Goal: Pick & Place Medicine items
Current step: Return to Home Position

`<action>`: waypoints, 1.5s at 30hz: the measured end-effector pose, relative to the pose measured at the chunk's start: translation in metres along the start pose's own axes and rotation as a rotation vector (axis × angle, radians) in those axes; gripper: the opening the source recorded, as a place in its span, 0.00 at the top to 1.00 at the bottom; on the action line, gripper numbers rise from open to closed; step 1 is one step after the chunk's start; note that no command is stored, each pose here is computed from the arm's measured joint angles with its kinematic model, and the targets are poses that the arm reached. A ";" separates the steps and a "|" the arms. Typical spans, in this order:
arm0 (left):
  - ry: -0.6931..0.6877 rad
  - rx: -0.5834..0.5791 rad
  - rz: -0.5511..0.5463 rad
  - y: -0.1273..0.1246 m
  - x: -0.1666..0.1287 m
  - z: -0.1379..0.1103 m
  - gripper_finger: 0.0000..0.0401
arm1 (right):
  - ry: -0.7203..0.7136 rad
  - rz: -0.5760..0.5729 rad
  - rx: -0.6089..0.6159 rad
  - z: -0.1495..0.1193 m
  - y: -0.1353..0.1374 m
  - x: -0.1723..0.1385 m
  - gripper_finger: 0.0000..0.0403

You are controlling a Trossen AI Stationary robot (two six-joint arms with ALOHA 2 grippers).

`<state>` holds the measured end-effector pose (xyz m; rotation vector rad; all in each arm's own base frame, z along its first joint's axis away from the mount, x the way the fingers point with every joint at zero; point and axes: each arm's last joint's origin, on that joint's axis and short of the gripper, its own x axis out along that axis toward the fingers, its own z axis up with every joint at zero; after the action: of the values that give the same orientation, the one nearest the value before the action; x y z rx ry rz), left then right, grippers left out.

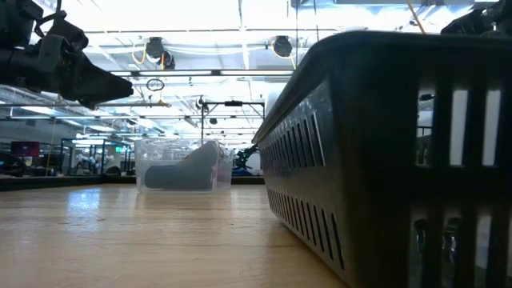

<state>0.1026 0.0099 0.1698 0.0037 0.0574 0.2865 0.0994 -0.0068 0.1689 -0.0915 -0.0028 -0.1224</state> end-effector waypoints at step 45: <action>0.000 -0.001 0.000 0.000 0.000 0.000 0.56 | -0.002 -0.001 0.001 0.000 0.000 0.000 0.51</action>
<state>0.1026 0.0099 0.1698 0.0030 0.0571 0.2865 0.0995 -0.0068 0.1688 -0.0910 -0.0052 -0.1229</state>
